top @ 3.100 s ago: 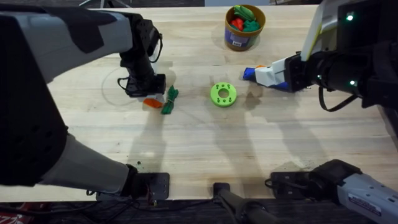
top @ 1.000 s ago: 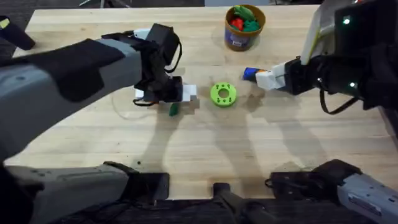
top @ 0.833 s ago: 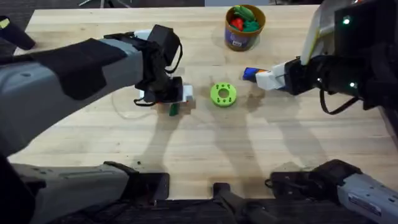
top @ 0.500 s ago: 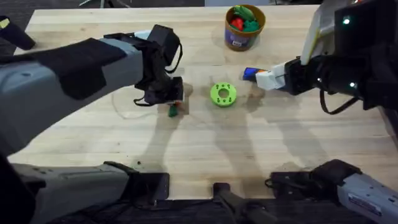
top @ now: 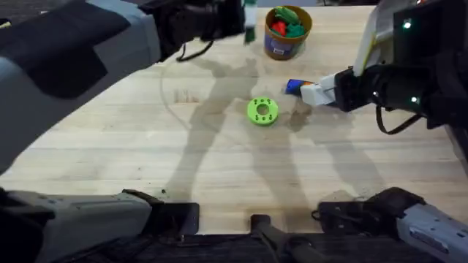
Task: Pick up the gripper from the table and insert it into the empty holder that is missing its gripper. Then pick up a screw, insert it into the mounting hole, and use the screwdriver to tighten it. Finally, clean up the table by picking up the vegetable and placing it into the bucket.
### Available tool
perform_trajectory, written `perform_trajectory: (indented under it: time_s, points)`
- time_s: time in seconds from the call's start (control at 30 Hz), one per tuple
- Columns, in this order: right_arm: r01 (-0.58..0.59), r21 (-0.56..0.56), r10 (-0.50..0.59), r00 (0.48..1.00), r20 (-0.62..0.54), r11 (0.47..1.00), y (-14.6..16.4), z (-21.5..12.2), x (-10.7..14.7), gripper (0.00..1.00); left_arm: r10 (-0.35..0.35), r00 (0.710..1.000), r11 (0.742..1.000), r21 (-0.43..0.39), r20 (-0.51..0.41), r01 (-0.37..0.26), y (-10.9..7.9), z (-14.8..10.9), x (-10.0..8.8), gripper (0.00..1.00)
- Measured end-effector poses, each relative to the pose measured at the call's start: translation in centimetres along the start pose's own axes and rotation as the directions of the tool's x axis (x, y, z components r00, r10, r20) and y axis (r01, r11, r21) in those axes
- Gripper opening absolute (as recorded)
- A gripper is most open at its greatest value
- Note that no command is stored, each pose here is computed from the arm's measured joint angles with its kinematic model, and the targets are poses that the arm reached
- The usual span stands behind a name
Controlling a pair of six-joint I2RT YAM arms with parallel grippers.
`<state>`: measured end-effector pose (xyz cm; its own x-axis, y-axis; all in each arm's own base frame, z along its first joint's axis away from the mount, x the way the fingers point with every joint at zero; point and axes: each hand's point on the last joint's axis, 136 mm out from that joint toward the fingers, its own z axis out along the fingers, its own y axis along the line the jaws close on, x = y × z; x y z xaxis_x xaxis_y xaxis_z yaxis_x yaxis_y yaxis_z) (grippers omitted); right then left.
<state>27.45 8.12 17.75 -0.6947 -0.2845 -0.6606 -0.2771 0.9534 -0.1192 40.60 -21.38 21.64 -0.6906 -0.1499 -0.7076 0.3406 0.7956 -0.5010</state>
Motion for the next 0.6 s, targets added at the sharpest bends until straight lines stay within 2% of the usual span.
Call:
perform_trajectory:
  time_s: [0.07, 0.17, 0.3, 0.37, 0.43, 0.6]
  points:
    - [0.000, 0.000, 0.000, 1.000, 0.001, 1.000, 0.0, 0.0, 0.0, 0.971, 0.026, 0.998, 0.997, 0.065, 0.059, -0.030, -1.6, 0.5, -1.4, 0.025]
    - [0.000, 0.000, 0.000, 1.000, 0.000, 1.000, 0.0, 0.0, 0.0, 0.971, 0.038, 0.995, 0.990, 0.132, 0.090, -0.049, -3.3, 2.1, -1.7, 0.025]
    - [0.000, 0.000, 0.000, 1.000, -0.001, 1.000, 0.0, 0.0, 0.0, 0.971, 0.009, 1.000, 0.991, 0.135, -0.002, -0.009, -3.2, 5.0, 0.1, 0.025]
    - [0.000, 0.000, 0.000, 1.000, -0.001, 1.000, 0.0, 0.0, 0.0, 0.971, -0.005, 0.999, 0.992, 0.129, -0.038, 0.009, -3.0, 6.3, 0.5, 0.025]
    - [0.000, 0.000, 0.000, 1.000, -0.002, 1.000, 0.0, 0.0, 0.0, 0.971, -0.012, 0.998, 0.992, 0.124, -0.054, 0.019, -2.9, 7.4, 0.2, 0.025]
    - [0.000, 0.000, 0.000, 1.000, -0.001, 1.000, 0.0, 0.0, 0.0, 0.971, -0.006, 1.000, 0.991, 0.136, -0.027, 0.009, -3.2, 9.1, -1.7, 0.025]
